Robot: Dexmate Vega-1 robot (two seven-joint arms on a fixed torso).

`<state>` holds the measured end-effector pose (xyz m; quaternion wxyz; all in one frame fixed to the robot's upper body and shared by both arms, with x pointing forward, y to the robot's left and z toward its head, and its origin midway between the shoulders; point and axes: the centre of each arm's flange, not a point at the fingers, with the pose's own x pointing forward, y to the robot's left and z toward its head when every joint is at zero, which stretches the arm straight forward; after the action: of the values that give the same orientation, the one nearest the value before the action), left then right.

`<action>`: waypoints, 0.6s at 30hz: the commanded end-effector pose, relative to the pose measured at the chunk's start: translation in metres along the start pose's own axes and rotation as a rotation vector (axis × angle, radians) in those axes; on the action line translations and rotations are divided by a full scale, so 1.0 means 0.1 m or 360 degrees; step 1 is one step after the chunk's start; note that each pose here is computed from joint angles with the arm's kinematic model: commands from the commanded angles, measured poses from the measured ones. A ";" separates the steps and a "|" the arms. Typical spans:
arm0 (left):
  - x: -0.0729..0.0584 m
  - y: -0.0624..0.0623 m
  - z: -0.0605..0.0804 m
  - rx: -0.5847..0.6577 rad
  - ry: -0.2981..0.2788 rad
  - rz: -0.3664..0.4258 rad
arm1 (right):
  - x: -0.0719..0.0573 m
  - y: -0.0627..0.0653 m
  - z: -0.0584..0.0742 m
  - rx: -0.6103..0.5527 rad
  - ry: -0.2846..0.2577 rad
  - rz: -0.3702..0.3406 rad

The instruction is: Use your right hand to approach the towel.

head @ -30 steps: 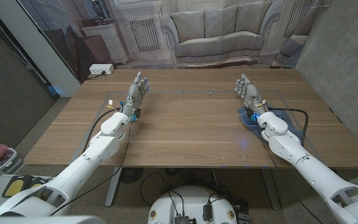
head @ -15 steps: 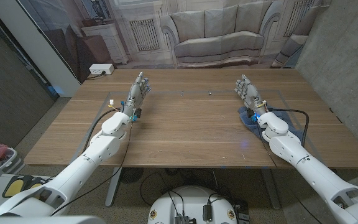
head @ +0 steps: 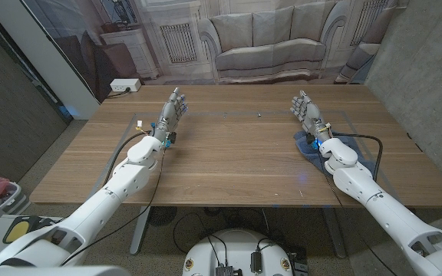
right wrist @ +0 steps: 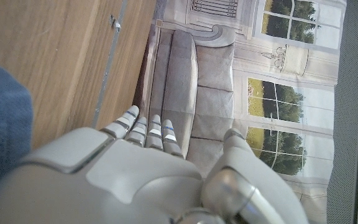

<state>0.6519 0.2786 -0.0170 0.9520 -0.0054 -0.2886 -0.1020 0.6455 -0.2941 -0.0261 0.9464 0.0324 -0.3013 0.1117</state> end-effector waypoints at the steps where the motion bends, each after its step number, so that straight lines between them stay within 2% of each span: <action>1: -0.03 -0.02 0.02 0.0018 -0.0004 -0.0009 | -0.05 0.01 0.07 -0.0006 -0.0037 0.0025; 12: -0.06 -0.04 0.07 0.0046 -0.0022 -0.0020 | -0.15 0.00 0.12 -0.0022 -0.0068 0.0034; 18: -0.10 -0.03 0.11 0.0059 -0.0072 0.0010 | -0.18 -0.04 0.18 -0.0039 -0.0077 0.0031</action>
<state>0.6447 0.2761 -0.0154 0.9501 0.0059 -0.2936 -0.1048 0.6322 -0.2969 -0.0241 0.9402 0.0276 -0.3181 0.1190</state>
